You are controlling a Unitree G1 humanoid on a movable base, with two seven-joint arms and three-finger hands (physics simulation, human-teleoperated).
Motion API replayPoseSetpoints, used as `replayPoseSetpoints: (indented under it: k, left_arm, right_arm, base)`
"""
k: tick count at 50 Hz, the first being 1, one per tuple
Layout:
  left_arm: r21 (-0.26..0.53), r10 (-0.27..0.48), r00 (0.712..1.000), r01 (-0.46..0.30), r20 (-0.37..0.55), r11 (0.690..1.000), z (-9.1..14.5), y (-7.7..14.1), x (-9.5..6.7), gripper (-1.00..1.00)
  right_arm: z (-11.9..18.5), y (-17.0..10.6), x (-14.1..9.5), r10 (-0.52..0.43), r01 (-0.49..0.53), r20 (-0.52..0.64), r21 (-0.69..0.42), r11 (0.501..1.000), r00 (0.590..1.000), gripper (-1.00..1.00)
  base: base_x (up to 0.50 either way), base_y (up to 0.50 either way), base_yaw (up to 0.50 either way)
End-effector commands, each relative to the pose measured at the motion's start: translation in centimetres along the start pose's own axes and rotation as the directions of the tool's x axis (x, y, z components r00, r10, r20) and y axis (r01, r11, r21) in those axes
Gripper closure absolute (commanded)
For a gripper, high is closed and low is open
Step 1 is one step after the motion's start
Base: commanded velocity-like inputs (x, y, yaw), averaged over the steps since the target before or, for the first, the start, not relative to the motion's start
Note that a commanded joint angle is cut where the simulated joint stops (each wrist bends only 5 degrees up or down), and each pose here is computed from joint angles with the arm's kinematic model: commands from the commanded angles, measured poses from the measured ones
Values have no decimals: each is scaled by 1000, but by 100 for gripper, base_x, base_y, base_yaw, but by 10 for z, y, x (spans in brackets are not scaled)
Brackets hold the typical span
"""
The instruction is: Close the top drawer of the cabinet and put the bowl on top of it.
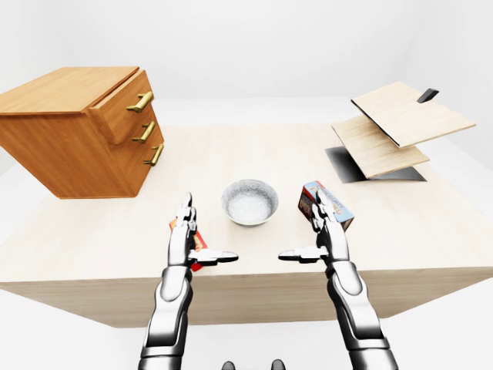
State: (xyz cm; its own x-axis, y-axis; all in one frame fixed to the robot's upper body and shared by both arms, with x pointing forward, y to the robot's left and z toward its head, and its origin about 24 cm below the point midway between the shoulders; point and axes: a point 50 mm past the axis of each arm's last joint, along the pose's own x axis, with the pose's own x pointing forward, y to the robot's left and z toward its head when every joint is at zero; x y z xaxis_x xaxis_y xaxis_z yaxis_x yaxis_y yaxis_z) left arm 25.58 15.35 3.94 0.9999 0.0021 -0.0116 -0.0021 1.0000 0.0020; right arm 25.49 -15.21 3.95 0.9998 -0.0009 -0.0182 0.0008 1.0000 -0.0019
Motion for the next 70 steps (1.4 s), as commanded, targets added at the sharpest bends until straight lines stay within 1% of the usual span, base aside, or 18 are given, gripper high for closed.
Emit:
replayPoseSetpoints:
  k: [1,5,7,9,13,17,19,21,23,28,32,37,38,47,53,57,61,70]
  left_arm:
    - [11,-5,1000,6,-31,1000,-4,7,3,-100]
    - [10,-1,1000,1,-19,1000,0,7,-2,-100]
    - [12,-2,1000,2,-11,1000,4,8,-4,-100]
    - [1,-10,1000,10,-10,1000,7,8,-4,-100]
    - [15,-13,1000,14,-16,1000,8,6,-4,-100]
    - [25,-12,1000,13,-6,1000,10,5,-5,-100]
    - [25,-23,1000,22,15,999,15,4,-7,-100]
    - [24,-27,999,26,42,999,21,4,-9,-100]
    - [28,-21,998,20,51,999,23,5,-10,-100]
    - [29,-20,998,18,65,999,26,6,-13,-100]
    - [28,-16,995,13,96,1000,33,8,-19,-100]
    - [32,-15,992,11,125,999,40,9,-28,-100]
    - [37,-7,991,2,137,999,43,10,-32,-100]
    - [44,3,990,-10,144,999,46,10,-43,-100]
    - [43,9,986,-17,168,999,52,11,-50,-100]
    - [29,9,980,-15,201,999,60,12,-59,-100]
    - [38,23,977,-32,214,999,64,13,-65,-100]
    - [63,25,974,-41,226,997,67,11,-71,-100]
  right_arm:
    - [-3,-5,1,-3,3,-44,2,1000,999,-100]
    - [1,-4,-5,-16,16,-24,-17,1000,1000,-100]
    - [5,-2,-10,-2,2,-12,-12,1000,1000,-100]
    - [8,0,-9,-3,3,-3,-2,1000,1000,-100]
    - [11,4,-10,1,-1,8,-3,1000,1000,-100]
    - [25,5,-16,20,-22,69,29,999,997,-100]
    - [33,4,-21,24,-29,105,41,999,994,-100]
    - [43,6,-28,106,-117,155,65,991,982,-100]
    - [46,3,-29,61,-70,163,51,996,985,-100]
    - [51,1,-33,54,-62,182,43,997,982,-100]
    - [68,-2,-44,35,-52,256,61,997,966,-100]
    - [70,-3,-50,30,-46,262,56,997,965,-100]
    - [70,-2,-54,31,-45,261,50,998,965,-100]
    - [77,-3,-68,23,-36,279,43,998,960,-100]
    - [79,-5,-72,23,-37,286,44,998,958,-100]
    - [78,-3,-74,29,-41,278,40,998,960,-100]
    - [81,-3,-80,32,-47,286,44,998,958,-100]
    - [83,-4,-83,34,-50,294,47,998,955,-100]
  base:
    - [0,0,0]
    - [0,0,0]
    - [0,0,0]
    - [0,0,0]
    - [0,0,0]
    - [0,0,0]
    - [0,0,0]
    - [0,0,0]
    - [0,0,0]
    - [0,0,0]
    - [0,0,0]
    - [0,0,0]
    - [0,0,0]
    - [0,0,0]
    - [0,0,0]
    - [0,0,0]
    - [0,0,0]
    - [0,0,0]
